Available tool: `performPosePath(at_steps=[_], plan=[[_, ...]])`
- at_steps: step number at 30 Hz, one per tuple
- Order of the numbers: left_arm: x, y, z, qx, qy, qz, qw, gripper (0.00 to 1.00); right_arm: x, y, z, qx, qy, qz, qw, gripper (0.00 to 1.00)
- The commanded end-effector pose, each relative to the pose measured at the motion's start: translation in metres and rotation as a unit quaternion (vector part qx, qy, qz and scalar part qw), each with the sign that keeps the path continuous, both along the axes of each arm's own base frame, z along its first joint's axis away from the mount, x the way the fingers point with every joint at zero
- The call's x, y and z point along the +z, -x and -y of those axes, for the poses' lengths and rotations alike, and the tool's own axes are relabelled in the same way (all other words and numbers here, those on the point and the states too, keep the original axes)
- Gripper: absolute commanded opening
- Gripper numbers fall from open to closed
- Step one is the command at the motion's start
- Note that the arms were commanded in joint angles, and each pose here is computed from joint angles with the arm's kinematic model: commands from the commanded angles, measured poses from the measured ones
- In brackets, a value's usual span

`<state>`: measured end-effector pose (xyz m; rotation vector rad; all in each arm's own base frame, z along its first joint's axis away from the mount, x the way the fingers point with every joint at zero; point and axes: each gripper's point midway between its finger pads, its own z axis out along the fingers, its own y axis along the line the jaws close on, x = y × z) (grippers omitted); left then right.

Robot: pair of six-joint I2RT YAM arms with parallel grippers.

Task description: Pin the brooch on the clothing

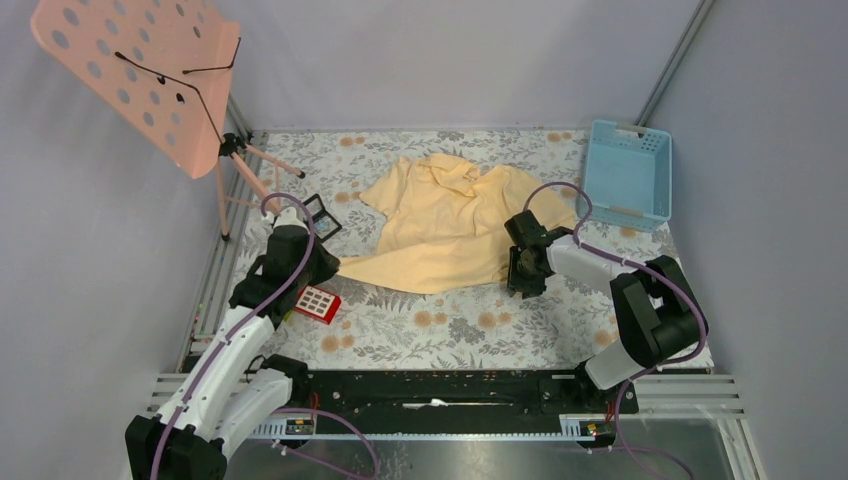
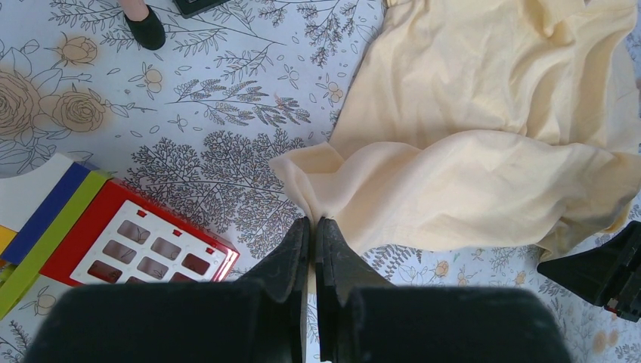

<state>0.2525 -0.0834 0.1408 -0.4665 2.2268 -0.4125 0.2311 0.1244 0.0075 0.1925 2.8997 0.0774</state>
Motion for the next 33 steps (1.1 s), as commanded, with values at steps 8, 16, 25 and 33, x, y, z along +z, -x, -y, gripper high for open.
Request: performPosePath(at_steps=[8,16,25,33], plan=[[0.013,-0.007,0.000,-0.003,0.004,0.032,0.999,0.00,-0.002,-0.004,0.010,-0.032,0.030,0.037,0.998,0.07],[0.107,-0.009,-0.011,-0.012,-0.021,0.169,0.985,0.00,0.133,-0.023,0.053,-0.039,0.076,0.227,0.970,0.00],[0.328,0.020,-0.016,-0.038,-0.028,0.401,0.915,0.00,0.410,-0.015,0.097,-0.036,0.079,0.498,0.863,0.00],[0.507,0.085,-0.021,-0.057,-0.019,0.572,0.818,0.00,0.591,0.037,0.114,-0.003,0.032,0.684,0.729,0.00]])
